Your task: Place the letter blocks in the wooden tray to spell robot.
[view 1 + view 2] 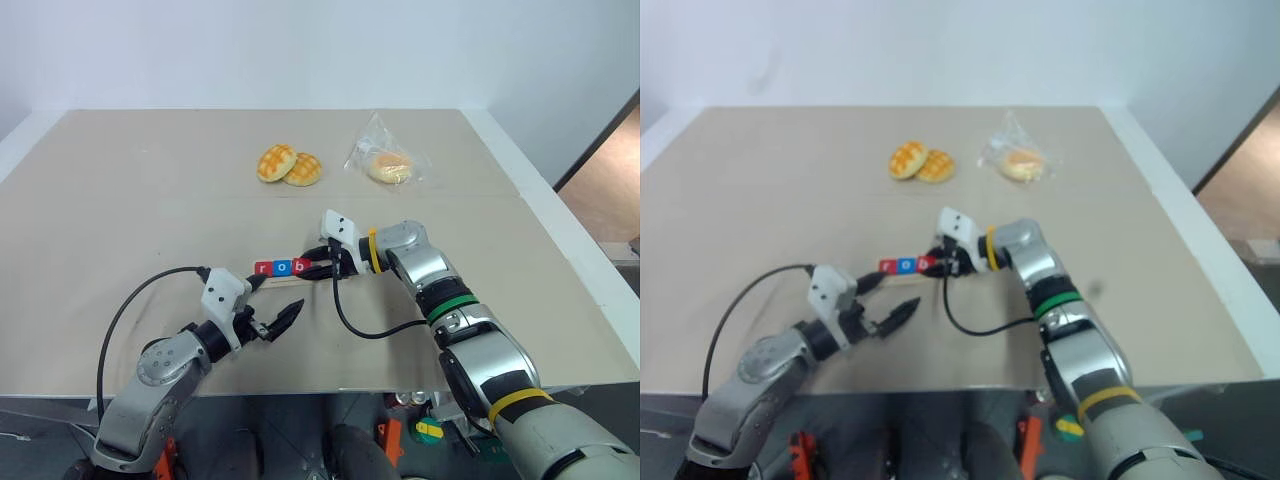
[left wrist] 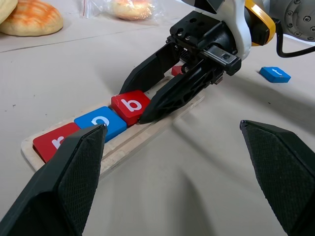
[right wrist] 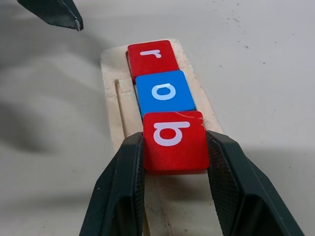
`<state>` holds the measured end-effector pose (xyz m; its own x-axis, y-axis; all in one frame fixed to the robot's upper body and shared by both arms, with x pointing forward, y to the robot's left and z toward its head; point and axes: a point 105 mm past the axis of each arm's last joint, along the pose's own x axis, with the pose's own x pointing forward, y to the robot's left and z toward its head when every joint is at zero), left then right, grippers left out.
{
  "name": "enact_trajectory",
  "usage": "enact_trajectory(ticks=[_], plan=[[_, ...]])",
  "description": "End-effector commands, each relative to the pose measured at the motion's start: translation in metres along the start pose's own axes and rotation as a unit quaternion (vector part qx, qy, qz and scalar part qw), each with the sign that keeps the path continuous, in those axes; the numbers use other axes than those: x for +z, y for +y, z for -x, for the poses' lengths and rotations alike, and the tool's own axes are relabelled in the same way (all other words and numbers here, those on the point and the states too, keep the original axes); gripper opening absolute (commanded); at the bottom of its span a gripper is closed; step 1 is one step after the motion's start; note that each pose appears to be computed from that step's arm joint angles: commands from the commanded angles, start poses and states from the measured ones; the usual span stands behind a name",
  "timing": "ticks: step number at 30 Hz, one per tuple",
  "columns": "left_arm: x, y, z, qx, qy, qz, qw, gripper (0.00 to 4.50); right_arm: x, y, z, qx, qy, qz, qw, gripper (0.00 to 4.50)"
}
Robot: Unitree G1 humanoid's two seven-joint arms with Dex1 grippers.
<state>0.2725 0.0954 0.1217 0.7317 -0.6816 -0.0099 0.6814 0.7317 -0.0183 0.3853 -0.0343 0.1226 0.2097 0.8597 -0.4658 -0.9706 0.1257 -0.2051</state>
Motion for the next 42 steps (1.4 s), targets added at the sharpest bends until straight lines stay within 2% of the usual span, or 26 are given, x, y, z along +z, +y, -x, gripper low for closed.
enact_trajectory(ticks=[1, 14, 15, 16, 18, 19, 21, 22, 27, 33, 36, 37, 39, 41, 42], plan=[[0.007, -0.003, -0.002, -0.010, -0.010, -0.008, 1.000, 4.50, 0.001, -0.003, 0.006, -0.018, 0.003, 0.003, 1.000, 1.72], [0.009, -0.002, -0.006, -0.015, -0.012, -0.008, 1.000, 4.50, 0.008, 0.006, 0.005, -0.009, -0.004, 0.014, 1.000, 1.72], [0.009, -0.002, -0.006, -0.015, -0.012, -0.007, 1.000, 4.50, 0.009, 0.006, 0.005, -0.008, -0.005, 0.015, 1.000, 2.27], [0.009, -0.002, -0.006, -0.015, -0.013, -0.007, 1.000, 4.50, 0.010, 0.007, 0.004, -0.007, -0.006, 0.017, 1.000, 2.48], [0.009, -0.002, -0.006, -0.013, -0.013, -0.006, 1.000, 4.50, 0.013, 0.008, 0.003, -0.005, -0.009, 0.019, 1.000, 3.21], [0.009, -0.002, -0.006, -0.013, -0.014, -0.006, 1.000, 4.50, 0.014, 0.008, 0.002, -0.004, -0.010, 0.020, 1.000, 3.39], [0.009, -0.003, -0.006, -0.011, -0.014, -0.005, 1.000, 4.50, 0.016, 0.009, 0.000, -0.003, -0.011, 0.021, 1.000, 4.17], [0.009, -0.003, -0.006, -0.011, -0.014, -0.005, 1.000, 4.50, 0.016, 0.009, -0.001, -0.002, -0.011, 0.021, 1.000, 4.35], [0.009, -0.003, -0.004, -0.008, -0.014, -0.006, 1.000, 4.50, 0.024, 0.001, 0.004, -0.019, -0.025, 0.016, 0.999, 4.35], [0.009, -0.003, -0.001, -0.007, -0.012, -0.014, 1.000, 4.50, 0.049, -0.013, 0.029, -0.080, -0.092, -0.013, 0.992, 4.35], [0.009, -0.002, 0.001, -0.006, -0.011, -0.017, 1.000, 4.50, 0.050, -0.017, 0.047, -0.140, -0.122, -0.012, 0.983, 3.62], [0.009, -0.002, 0.001, -0.006, -0.011, -0.017, 1.000, 4.50, 0.049, -0.016, 0.051, -0.149, -0.126, -0.015, 0.981, 3.09], [0.009, -0.002, 0.001, -0.006, -0.011, -0.019, 1.000, 4.50, 0.049, -0.015, 0.061, -0.192, -0.144, -0.023, 0.971, 2.59], [0.009, -0.002, 0.002, -0.007, -0.010, -0.020, 1.000, 4.50, 0.047, -0.004, 0.070, -0.219, -0.157, -0.034, 0.962, 1.67], [0.009, -0.002, 0.003, -0.008, -0.010, -0.021, 1.000, 4.50, 0.043, 0.003, 0.070, -0.230, -0.152, -0.044, 0.960, 1.37]])
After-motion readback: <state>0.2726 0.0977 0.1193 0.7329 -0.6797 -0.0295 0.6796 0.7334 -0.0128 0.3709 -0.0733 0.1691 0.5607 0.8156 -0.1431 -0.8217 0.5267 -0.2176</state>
